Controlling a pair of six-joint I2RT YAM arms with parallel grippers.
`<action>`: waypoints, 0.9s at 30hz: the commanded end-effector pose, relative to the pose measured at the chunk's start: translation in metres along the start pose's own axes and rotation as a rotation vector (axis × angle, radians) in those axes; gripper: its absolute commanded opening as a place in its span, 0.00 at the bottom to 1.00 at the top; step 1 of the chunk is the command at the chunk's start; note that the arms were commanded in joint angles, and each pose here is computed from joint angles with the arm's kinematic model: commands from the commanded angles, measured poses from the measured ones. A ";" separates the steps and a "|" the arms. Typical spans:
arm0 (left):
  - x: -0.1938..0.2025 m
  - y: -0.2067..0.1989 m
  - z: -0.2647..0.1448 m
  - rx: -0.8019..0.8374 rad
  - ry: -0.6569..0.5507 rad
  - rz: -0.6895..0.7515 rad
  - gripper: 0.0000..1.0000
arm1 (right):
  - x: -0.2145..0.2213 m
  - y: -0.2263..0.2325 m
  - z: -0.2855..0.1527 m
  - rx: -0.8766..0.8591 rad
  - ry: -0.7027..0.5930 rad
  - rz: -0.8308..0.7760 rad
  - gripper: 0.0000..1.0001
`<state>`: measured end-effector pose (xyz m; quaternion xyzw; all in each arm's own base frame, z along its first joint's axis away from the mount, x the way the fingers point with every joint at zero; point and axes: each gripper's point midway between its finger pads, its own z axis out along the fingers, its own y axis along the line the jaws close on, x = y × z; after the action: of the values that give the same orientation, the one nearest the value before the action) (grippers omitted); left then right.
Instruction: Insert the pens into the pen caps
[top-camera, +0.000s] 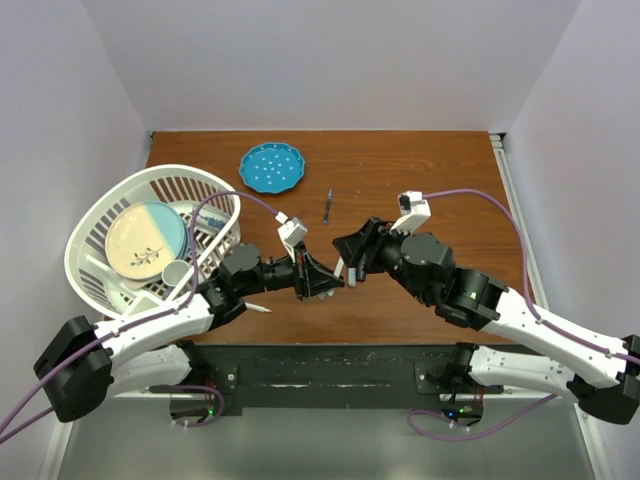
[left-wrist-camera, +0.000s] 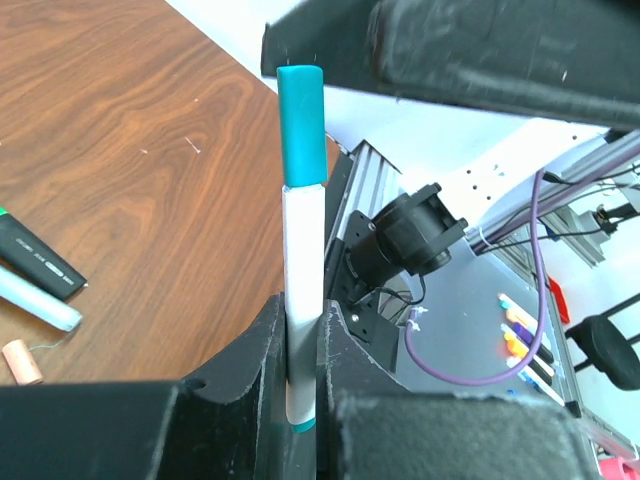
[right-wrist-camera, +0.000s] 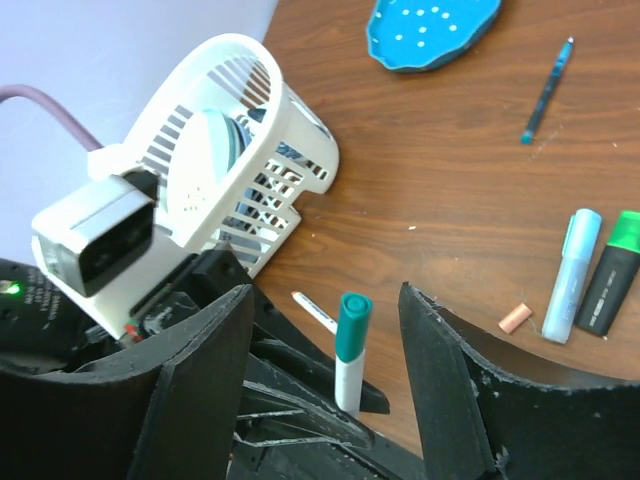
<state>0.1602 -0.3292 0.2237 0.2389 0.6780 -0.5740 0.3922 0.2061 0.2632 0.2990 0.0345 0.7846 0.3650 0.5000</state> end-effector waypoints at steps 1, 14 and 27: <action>-0.014 -0.019 -0.005 0.087 -0.054 0.075 0.00 | -0.021 0.022 -0.008 -0.068 -0.037 -0.016 0.61; -0.016 -0.024 -0.006 0.109 -0.061 0.078 0.00 | -0.011 0.020 -0.006 -0.072 -0.004 -0.022 0.41; -0.031 -0.017 0.003 0.046 -0.064 0.107 0.00 | 0.030 0.000 -0.003 -0.036 0.119 -0.012 0.00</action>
<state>0.1507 -0.3278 0.2263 0.2608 0.6656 -0.5822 0.3874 0.2012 0.2682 0.2900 0.0116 0.7935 0.3656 0.4864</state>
